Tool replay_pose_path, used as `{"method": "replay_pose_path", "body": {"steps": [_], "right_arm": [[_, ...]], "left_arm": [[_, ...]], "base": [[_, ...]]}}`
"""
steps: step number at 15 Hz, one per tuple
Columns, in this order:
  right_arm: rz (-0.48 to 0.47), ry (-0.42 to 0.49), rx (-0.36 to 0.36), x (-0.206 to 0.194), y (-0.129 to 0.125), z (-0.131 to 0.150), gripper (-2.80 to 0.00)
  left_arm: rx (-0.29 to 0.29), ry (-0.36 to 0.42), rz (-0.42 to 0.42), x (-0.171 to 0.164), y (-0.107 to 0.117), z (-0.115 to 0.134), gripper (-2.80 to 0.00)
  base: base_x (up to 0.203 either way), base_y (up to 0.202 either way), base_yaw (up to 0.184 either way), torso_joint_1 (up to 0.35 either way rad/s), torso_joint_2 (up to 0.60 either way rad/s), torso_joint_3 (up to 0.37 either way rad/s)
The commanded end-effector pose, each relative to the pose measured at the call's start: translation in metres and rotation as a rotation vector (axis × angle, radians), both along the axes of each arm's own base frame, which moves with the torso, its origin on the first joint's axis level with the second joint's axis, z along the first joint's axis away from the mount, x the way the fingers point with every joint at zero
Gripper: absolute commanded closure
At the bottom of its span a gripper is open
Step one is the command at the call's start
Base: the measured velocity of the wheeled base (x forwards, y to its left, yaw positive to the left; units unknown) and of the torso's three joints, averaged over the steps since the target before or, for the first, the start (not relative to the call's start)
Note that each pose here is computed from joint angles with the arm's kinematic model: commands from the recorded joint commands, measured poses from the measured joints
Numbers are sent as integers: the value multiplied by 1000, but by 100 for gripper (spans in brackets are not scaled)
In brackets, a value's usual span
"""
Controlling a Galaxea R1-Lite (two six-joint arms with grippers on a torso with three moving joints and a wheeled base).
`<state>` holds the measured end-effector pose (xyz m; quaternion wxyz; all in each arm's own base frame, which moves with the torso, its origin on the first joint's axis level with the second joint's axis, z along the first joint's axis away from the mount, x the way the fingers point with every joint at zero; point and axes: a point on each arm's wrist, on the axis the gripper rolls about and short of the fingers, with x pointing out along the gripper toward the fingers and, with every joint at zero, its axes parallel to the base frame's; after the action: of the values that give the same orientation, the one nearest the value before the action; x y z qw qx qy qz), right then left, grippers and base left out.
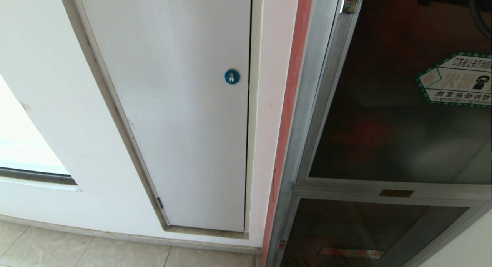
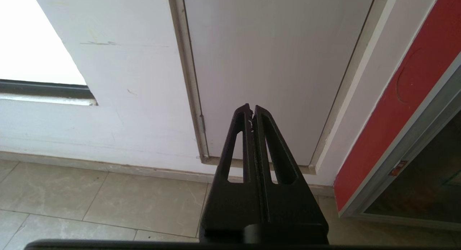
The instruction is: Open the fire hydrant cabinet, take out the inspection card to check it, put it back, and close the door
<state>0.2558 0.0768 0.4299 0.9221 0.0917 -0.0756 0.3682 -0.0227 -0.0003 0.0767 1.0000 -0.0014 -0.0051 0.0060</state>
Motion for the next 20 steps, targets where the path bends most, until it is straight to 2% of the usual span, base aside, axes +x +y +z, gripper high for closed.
{"method": "replay_pose_path", "body": {"steps": [1,6,20], "right_arm": [[4,13,-3,8,2,-4,0],[1,-6,16,12,3,3,0],[-39,16,23,30,-4,-2,0]], "left_arm": [[0,6,0,0,0,-1,0],[0,6,0,0,0,-1,0],[0,6,1,0,0,-1,0]], "base": [[0,0,0,0,0,0],[0,0,0,0,0,0],[0,0,0,0,0,0]]}}
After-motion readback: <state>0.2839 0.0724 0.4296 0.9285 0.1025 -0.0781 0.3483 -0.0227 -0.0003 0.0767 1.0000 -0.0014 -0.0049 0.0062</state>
